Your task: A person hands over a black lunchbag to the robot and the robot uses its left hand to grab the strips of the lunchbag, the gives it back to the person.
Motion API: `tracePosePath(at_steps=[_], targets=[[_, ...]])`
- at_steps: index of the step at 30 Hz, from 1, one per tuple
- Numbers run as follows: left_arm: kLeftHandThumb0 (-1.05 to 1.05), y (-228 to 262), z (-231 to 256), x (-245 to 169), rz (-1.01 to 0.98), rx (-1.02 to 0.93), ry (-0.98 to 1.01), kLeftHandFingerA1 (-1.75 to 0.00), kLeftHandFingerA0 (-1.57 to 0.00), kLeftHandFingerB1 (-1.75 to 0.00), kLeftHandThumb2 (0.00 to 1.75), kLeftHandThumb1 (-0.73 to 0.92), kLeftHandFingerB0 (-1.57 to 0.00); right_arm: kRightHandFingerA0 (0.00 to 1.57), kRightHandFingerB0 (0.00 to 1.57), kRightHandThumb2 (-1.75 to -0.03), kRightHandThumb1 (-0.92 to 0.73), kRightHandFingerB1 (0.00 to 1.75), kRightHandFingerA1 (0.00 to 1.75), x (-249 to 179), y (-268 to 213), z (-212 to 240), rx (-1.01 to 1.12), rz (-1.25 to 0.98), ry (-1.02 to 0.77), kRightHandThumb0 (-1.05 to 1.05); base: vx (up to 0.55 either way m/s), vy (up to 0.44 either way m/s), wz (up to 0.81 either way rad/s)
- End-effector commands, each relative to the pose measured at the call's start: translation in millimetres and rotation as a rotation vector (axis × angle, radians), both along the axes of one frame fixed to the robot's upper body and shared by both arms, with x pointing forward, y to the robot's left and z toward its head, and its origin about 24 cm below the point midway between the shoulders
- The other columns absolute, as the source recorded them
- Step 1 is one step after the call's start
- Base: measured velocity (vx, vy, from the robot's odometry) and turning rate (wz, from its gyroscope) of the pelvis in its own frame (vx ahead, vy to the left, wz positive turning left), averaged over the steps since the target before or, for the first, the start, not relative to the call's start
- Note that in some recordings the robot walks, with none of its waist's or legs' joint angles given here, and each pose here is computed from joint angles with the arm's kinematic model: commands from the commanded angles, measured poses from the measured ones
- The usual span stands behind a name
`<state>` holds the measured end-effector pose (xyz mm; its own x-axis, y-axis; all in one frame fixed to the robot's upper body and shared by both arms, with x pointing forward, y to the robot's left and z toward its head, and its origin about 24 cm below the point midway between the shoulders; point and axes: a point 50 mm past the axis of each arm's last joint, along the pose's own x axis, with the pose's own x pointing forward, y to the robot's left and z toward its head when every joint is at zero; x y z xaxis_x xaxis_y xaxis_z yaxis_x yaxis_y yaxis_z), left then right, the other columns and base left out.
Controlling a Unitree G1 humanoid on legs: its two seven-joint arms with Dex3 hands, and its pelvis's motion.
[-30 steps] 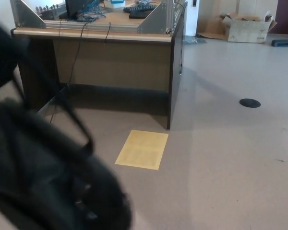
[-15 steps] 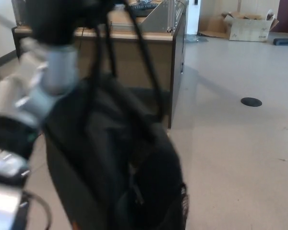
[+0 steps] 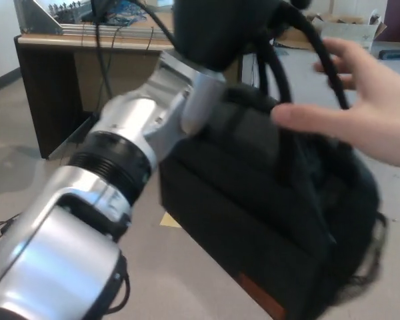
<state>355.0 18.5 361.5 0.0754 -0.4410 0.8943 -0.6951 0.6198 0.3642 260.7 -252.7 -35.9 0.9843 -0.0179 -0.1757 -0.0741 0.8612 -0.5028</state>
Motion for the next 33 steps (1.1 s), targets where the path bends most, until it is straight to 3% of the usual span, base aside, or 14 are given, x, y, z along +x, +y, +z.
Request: tracePosePath(at_steps=[1,5,6,7,9,11,12,14,16,17,20,21,22,33], targets=[[-0.33,-13,-4,-4,0.019,0.015,-0.052,-1.75,-0.81,-1.67,0.56,0.57,-0.65,0.43,0.39,-0.67,-0.76,0.38,0.44,-2,-5,-1,-0.015,-0.008,0.020,-0.75,0.00,0.000,0.00],[-0.36,-18,-13,-5,-0.003,0.023,-0.034,-1.74,-0.86,-1.18,0.56,0.53,-0.87,0.40,0.31,-1.04,-0.63,0.50,0.57,1,-4,1,-0.011,0.002,0.021,-0.71,0.00,0.000,0.00],[-0.36,-19,-14,-5,-0.005,0.024,-0.030,-1.74,-0.86,-1.18,0.56,0.53,-0.87,0.40,0.31,-1.04,-0.63,0.50,0.57,1,-4,1,-0.012,0.003,0.021,-0.71,0.00,0.000,0.00],[-0.37,-20,-17,-5,0.001,0.029,-0.037,-1.64,-0.93,-0.70,0.55,0.51,-0.96,0.43,0.38,-0.68,-0.75,0.38,0.45,2,-4,2,-0.011,0.005,0.018,-0.77,0.00,0.000,0.00],[-0.37,-22,-22,-6,-0.003,0.019,-0.038,-1.72,-0.90,-1.22,0.57,0.51,-0.80,0.42,0.37,-0.69,-0.75,0.39,0.45,2,-5,2,-0.012,0.009,0.018,-0.78,0.00,0.000,0.00],[-0.39,-24,-28,-6,0.001,0.027,-0.044,-1.44,-1.21,-1.24,0.77,0.37,-0.93,0.40,0.31,-1.03,-0.63,0.50,0.57,3,-4,3,-0.024,0.013,0.021,-0.67,0.00,0.000,0.00],[-0.36,-24,-30,-7,0.000,0.040,-0.039,-1.42,-1.20,-1.26,0.78,0.37,-0.96,0.43,0.38,-0.66,-0.77,0.38,0.44,3,-4,3,-0.021,0.016,0.019,-0.73,0.00,0.000,0.00],[-0.34,-24,-32,-7,-0.002,0.047,-0.038,-1.41,-1.21,-1.24,0.79,0.37,-0.96,0.42,0.40,-0.65,-0.81,0.38,0.43,4,-4,4,-0.024,0.019,0.020,-0.73,0.00,0.000,0.00],[-0.32,-24,-34,-7,-0.001,0.049,-0.030,-1.75,-0.88,-1.39,0.57,0.55,-0.81,0.39,0.31,-1.03,-0.63,0.50,0.57,3,-4,3,-0.014,0.017,0.019,-0.69,0.00,0.000,0.00],[-0.33,-24,-35,-7,-0.009,0.049,-0.020,-1.72,-0.88,-1.33,0.56,0.52,-0.82,0.44,0.41,-0.65,-0.81,0.38,0.43,3,-4,3,-0.014,0.015,0.013,-0.73,0.00,0.000,0.00],[-0.43,-24,-38,-5,-0.037,0.062,0.098,-1.32,-0.71,-0.78,0.61,0.55,-0.73,0.37,0.38,-0.92,-0.65,0.49,0.51,2,-4,3,-0.026,0.016,0.018,-0.76,0.00,0.000,0.00],[-0.85,-21,-38,2,-0.031,0.185,0.360,0.00,0.00,-0.06,0.87,0.50,0.00,0.42,0.38,-0.69,-0.75,0.39,0.45,3,-3,3,-0.027,0.019,0.022,-0.78,0.00,0.000,0.00],[-0.89,-19,-37,3,-0.031,0.216,0.419,0.00,0.00,0.00,0.57,0.59,0.00,0.42,0.38,-0.68,-0.76,0.38,0.44,3,-3,2,-0.023,0.017,0.026,-0.78,0.00,0.000,0.00],[-1.05,11,-15,-23,-0.114,0.254,0.461,0.00,0.00,0.00,0.62,0.70,0.00,0.44,0.41,-0.65,-0.82,0.38,0.43,2,-5,3,-0.032,0.019,0.020,-0.73,0.00,0.000,0.00]])
